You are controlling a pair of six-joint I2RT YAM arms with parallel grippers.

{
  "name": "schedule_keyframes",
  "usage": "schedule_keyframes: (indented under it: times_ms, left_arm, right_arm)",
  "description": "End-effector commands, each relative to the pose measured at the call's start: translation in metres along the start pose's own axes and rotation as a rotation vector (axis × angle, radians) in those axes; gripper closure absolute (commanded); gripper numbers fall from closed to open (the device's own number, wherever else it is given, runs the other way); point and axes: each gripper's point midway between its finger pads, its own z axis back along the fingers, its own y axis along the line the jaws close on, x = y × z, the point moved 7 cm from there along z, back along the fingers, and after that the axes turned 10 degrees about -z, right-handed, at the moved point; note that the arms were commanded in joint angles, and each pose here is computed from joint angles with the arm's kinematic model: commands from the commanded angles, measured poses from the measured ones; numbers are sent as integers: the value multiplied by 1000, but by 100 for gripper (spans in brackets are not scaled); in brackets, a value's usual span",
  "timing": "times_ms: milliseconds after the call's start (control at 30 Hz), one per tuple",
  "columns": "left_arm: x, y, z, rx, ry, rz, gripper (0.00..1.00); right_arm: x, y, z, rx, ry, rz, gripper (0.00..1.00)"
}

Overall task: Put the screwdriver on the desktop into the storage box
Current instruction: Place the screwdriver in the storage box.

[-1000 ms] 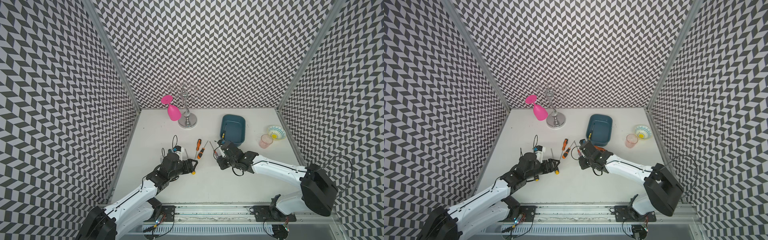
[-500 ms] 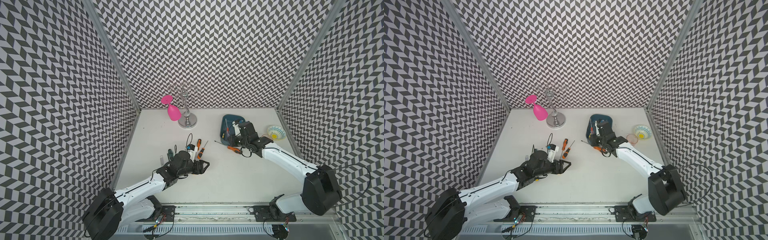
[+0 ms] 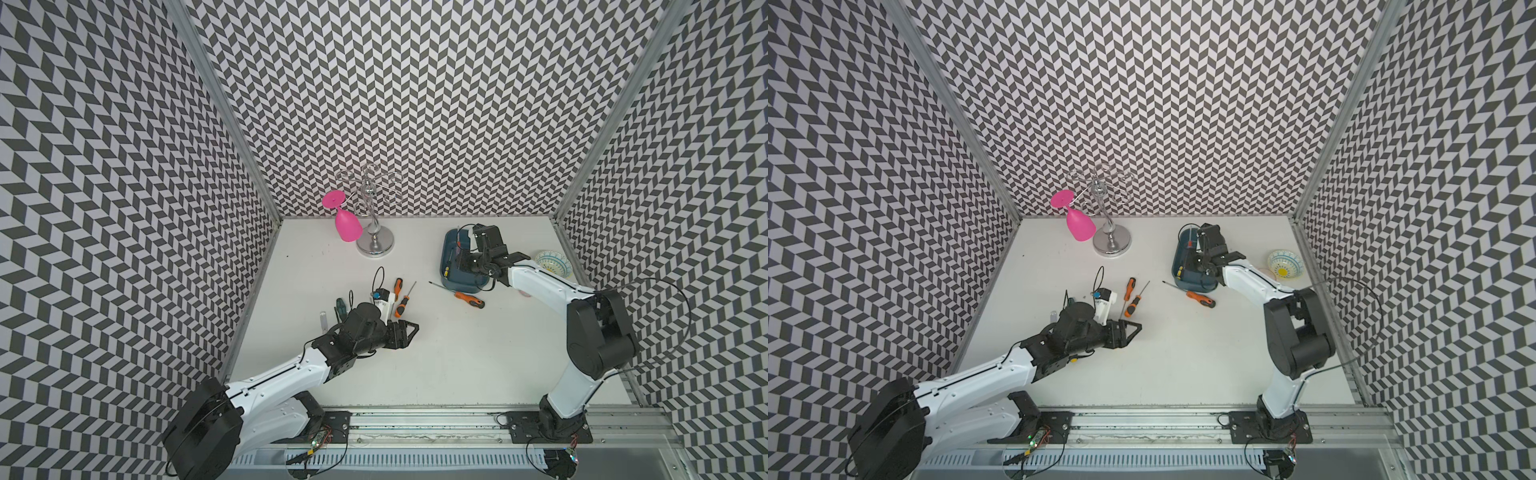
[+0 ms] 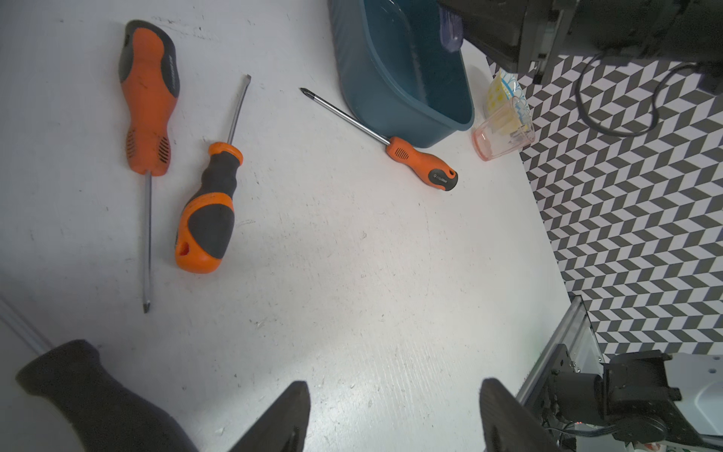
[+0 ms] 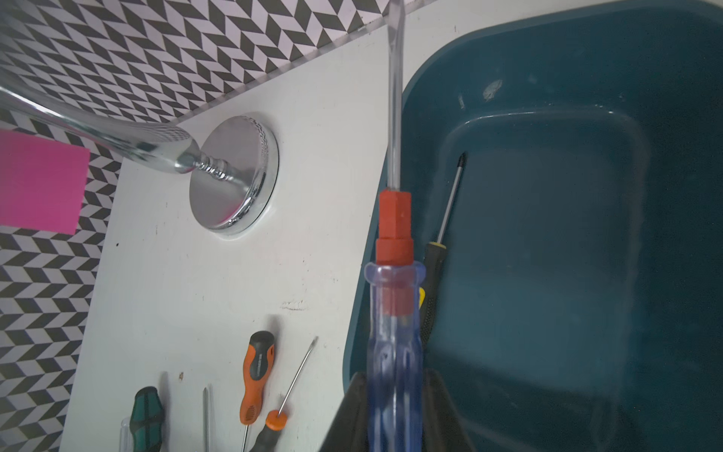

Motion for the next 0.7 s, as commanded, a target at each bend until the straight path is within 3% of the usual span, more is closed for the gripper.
schedule_keyframes:
  times_ms: [0, 667]
  left_arm:
    - [-4, 2, 3, 18, -2, -9, 28]
    - [-10, 8, 6, 41, -2, 15, 28]
  right_arm:
    - [13, 5, -12, 38, -36, -36, 79]
    - [3, -35, -69, -15, 68, -139, 76]
